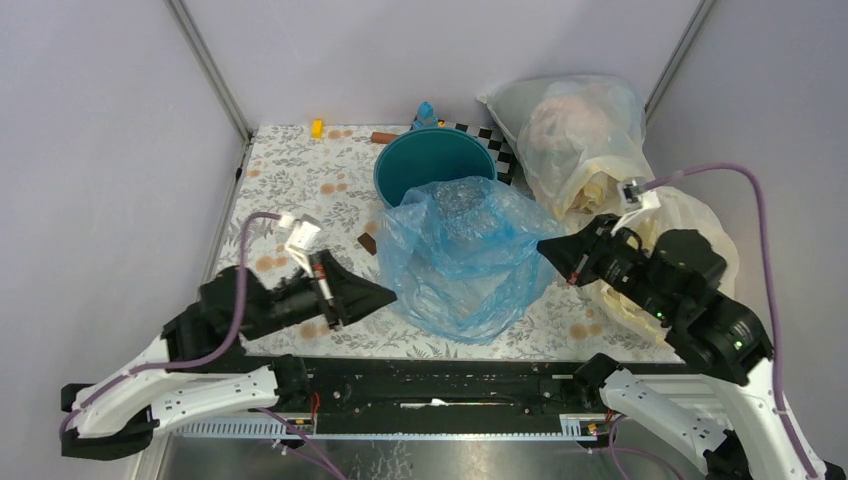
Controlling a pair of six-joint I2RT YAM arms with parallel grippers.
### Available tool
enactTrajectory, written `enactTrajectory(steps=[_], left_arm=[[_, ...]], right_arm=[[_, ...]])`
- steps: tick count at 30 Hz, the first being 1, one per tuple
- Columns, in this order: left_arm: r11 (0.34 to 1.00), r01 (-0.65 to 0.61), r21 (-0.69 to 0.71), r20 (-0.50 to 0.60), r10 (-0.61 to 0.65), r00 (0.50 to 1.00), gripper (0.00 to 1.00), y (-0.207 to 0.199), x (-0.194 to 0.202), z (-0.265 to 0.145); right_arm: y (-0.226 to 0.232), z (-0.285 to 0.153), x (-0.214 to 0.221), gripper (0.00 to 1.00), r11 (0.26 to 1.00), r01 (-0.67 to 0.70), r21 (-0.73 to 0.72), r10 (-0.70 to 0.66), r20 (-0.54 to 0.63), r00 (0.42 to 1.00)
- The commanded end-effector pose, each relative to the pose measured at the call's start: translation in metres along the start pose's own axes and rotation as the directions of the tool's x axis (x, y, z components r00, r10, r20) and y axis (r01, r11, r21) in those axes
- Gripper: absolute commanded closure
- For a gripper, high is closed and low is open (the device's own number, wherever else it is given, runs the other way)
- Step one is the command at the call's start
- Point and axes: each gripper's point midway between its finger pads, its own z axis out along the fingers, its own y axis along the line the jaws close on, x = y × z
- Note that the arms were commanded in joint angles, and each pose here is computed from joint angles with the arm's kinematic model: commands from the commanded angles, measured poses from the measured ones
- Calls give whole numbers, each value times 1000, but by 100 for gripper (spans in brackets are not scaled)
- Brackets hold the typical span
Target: Put the trash bags into the trash bin
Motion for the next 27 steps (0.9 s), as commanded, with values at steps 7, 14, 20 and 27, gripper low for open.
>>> enactTrajectory(steps=[7, 14, 20, 27], left_arm=[[972, -59, 229, 73, 43, 996, 100, -58, -31, -27], [928, -56, 368, -4, 62, 998, 100, -80, -15, -24], [942, -52, 331, -37, 68, 997, 99, -71, -7, -2], [971, -40, 238, -127, 71, 989, 99, -47, 12, 52]], right_arm=[[21, -39, -62, 100, 999, 21, -31, -13, 238, 971], [24, -47, -67, 100, 998, 27, -56, -10, 282, 959], [31, -89, -109, 100, 996, 81, -23, -63, 440, 896], [26, -110, -131, 100, 994, 92, 56, -108, 500, 859]])
